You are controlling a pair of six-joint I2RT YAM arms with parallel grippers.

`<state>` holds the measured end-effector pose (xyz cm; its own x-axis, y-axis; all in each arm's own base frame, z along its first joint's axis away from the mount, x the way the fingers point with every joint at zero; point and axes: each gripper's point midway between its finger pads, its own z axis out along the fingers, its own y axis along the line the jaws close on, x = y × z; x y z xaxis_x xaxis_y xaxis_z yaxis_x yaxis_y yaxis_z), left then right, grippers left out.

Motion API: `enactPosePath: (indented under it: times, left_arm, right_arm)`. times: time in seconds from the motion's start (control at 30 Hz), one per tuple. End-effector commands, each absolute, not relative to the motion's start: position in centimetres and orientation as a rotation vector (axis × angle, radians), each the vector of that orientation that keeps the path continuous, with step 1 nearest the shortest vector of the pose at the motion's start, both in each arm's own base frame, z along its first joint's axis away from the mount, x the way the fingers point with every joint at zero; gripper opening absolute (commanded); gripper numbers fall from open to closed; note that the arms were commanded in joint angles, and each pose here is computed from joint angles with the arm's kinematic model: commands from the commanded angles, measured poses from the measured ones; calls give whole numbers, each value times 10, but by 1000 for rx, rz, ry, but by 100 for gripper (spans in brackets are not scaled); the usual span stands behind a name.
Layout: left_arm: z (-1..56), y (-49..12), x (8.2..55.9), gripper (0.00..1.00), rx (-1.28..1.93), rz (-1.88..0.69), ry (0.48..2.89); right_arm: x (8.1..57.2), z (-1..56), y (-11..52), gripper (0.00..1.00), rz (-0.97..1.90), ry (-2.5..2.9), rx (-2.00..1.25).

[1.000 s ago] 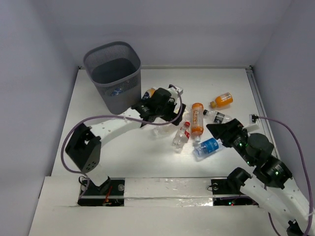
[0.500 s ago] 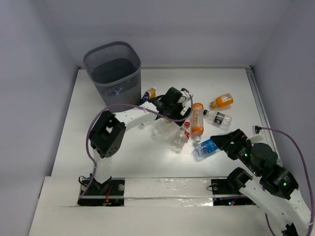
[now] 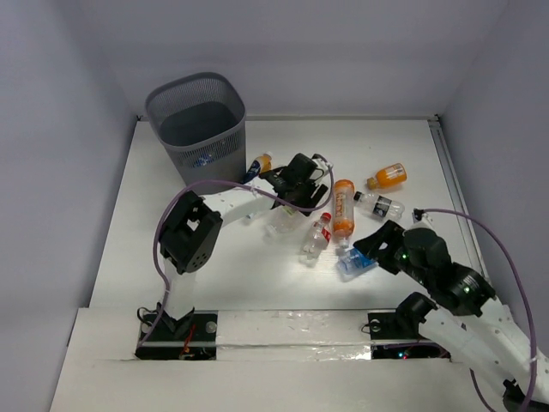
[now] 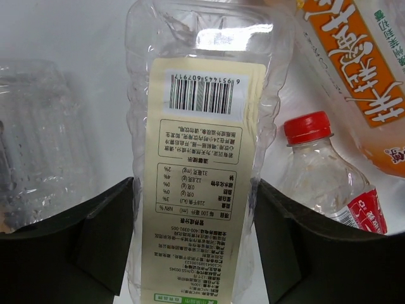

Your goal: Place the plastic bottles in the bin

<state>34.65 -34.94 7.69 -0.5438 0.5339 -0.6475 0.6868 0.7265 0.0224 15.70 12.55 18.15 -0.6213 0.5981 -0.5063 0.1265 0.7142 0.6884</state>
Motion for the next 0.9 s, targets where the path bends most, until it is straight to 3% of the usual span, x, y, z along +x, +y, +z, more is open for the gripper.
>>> enactPosePath:
  times: [0.0,0.3,0.57,0.73,0.87]
  left_arm:
    - [131,-344,354,40,836,-317,2177]
    - [248,-333,345,35,685,-440,2023]
    - [386,-276,359,32,351,-503,1838]
    - [476,-208,377,32,98,-547,1678]
    - [514,-155,388,32,-61,-506,1597]
  right_arm:
    - [181,208,129,70,749,2089,508]
    - [256,219,131,93,425,2132,345]
    - [326,194,135,89,314,2282,207]
    - [347,152,147,90,275,2409,127]
    - [356,122,151,93,261,2480,103]
